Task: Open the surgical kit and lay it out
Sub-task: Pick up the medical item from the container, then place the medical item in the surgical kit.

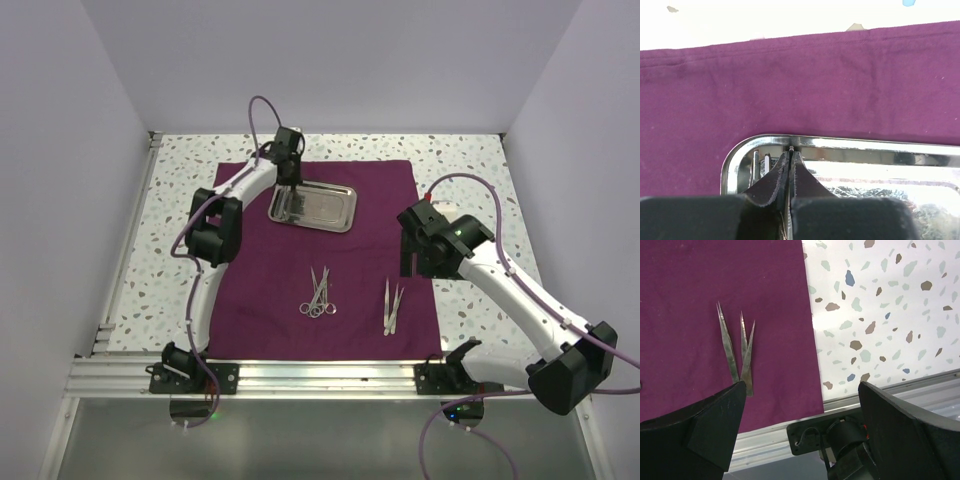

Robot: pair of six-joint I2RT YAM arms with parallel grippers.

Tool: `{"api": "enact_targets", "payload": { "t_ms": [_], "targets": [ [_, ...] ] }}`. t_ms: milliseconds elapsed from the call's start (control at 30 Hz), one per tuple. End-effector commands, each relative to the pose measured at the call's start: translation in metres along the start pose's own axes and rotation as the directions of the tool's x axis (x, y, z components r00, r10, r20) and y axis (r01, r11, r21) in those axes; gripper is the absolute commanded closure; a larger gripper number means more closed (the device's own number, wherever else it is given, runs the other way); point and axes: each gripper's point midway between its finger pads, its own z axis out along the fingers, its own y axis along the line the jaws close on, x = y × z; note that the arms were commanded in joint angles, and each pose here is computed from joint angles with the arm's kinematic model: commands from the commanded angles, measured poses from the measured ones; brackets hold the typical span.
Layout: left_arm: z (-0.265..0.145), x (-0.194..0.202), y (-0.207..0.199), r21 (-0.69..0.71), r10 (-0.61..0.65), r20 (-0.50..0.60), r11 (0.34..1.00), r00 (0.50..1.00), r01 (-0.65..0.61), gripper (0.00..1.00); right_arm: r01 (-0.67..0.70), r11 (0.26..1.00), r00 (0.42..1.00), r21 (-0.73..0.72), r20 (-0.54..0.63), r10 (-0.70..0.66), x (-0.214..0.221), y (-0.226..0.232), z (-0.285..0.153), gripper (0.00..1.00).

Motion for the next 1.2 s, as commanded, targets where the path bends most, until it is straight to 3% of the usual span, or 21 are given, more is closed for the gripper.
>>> {"api": "enact_targets", "payload": {
  "t_ms": [0,267,400,600,700,733,800,833,900,933,967,1033,1167],
  "targets": [
    [0.021,0.030,0.009,0.018,-0.026,-0.103,0.999,0.994,0.028,1.00,-0.015,1.000,1.000,-0.020,0.025,0.016,-0.007,0.005,-0.002,0.02],
    [-0.026,-0.041,-0.012,0.123,-0.069,0.047,0.990,0.996,0.063,1.00,-0.013,0.999,1.000,-0.051,0.022,0.014,-0.006,0.011,0.000,0.02],
    [-0.075,-0.082,-0.023,0.208,-0.110,0.129,0.975,0.986,0.082,1.00,-0.009,0.998,1.000,-0.070,0.029,0.011,-0.005,0.012,-0.001,0.02],
    [-0.143,-0.103,-0.023,0.242,-0.118,0.199,0.968,0.973,0.068,1.00,-0.014,0.994,0.999,-0.112,0.048,0.020,-0.005,0.017,-0.002,0.02],
    [-0.166,-0.084,-0.016,0.225,-0.098,0.178,0.973,0.979,0.056,1.00,-0.015,0.991,0.999,-0.133,0.049,0.022,-0.004,0.020,-0.001,0.02],
    [-0.158,-0.056,-0.008,0.199,-0.084,0.124,0.978,0.989,0.059,1.00,-0.016,0.990,0.998,-0.140,0.051,0.023,-0.003,0.021,-0.001,0.02],
    [-0.182,-0.043,0.001,0.167,-0.076,0.140,0.985,0.987,0.052,1.00,-0.017,0.988,0.998,-0.154,0.057,0.026,-0.003,0.023,0.000,0.02],
    [-0.172,-0.007,0.008,0.145,-0.062,0.079,0.988,0.995,0.050,1.00,-0.012,0.988,0.998,-0.156,0.055,0.021,-0.002,0.023,0.001,0.02],
    [-0.192,0.009,0.020,0.107,-0.064,0.094,0.993,0.994,0.054,1.00,-0.013,0.986,0.998,-0.167,0.052,0.022,0.001,0.024,0.001,0.02],
    [-0.187,0.041,0.028,0.082,-0.061,0.042,0.995,0.997,0.057,1.00,-0.014,0.985,0.998,-0.173,0.053,0.023,0.001,0.025,0.001,0.02],
    [-0.202,0.044,0.030,0.081,-0.065,0.073,0.995,0.995,0.059,1.00,-0.013,0.984,0.999,-0.177,0.048,0.022,0.002,0.025,0.002,0.02],
    [-0.201,0.082,0.036,0.062,-0.066,0.025,0.996,0.998,0.064,1.00,-0.012,0.983,0.999,-0.182,0.048,0.021,0.004,0.026,0.002,0.02],
    [-0.212,0.122,0.042,0.041,-0.079,-0.003,0.996,0.997,0.079,1.00,-0.007,0.981,0.999,-0.193,0.036,0.014,0.008,0.028,0.004,0.02]
  ]
}}
